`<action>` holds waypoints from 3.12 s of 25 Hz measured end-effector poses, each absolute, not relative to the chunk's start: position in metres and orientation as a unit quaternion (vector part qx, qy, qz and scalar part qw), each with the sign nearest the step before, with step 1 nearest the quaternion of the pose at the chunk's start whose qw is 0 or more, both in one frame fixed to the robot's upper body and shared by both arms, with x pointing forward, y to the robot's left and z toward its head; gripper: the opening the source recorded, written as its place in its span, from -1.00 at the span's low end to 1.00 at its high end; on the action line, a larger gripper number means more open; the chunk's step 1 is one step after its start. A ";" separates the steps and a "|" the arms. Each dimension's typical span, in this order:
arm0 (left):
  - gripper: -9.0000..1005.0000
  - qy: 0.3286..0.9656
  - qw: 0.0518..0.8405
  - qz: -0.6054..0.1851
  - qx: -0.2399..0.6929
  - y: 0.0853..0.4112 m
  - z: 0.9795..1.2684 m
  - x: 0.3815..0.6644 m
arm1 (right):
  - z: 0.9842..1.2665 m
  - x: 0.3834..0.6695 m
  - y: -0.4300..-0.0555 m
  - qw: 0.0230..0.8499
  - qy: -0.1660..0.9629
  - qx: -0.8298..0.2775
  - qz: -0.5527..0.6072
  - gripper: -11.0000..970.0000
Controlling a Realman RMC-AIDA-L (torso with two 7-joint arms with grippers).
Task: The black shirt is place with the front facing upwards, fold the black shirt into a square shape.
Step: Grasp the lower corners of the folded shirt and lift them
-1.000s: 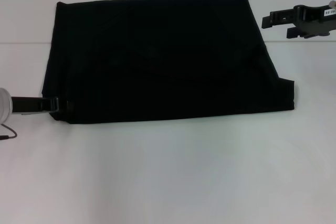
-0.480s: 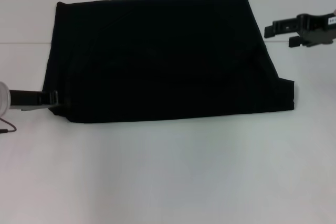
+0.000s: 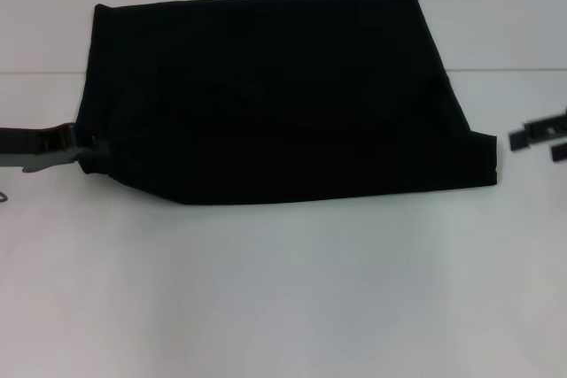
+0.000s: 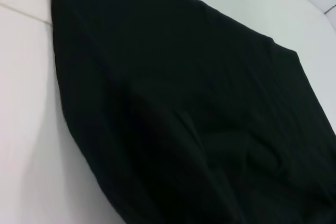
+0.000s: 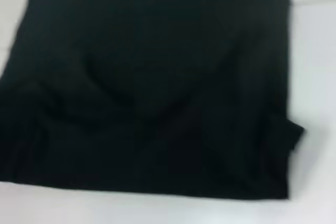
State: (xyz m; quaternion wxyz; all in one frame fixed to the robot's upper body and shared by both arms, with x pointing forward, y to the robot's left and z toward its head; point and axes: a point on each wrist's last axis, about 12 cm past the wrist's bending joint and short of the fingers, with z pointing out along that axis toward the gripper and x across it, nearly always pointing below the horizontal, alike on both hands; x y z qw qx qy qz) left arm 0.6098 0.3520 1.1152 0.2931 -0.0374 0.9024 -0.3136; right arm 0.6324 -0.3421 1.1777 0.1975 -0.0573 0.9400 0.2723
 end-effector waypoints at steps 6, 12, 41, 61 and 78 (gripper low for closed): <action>-0.83 0.902 0.298 -0.311 -0.035 0.347 1.116 0.614 | 1.168 0.627 -0.357 0.193 0.950 -0.040 0.241 0.94; -0.83 0.901 0.299 -0.313 -0.033 0.343 1.117 0.617 | 1.150 0.639 -0.340 0.241 0.946 -0.030 0.214 0.93; -0.83 0.899 0.298 -0.319 -0.036 0.339 1.115 0.616 | 1.095 0.665 -0.257 0.307 0.941 -0.089 0.112 0.81; -0.83 0.897 0.302 -0.322 -0.037 0.338 1.116 0.617 | 1.104 0.662 -0.262 0.268 0.950 -0.070 0.148 0.72; -0.83 0.893 0.305 -0.328 -0.037 0.336 1.118 0.618 | 1.101 0.660 -0.266 0.247 0.957 -0.081 0.128 -0.14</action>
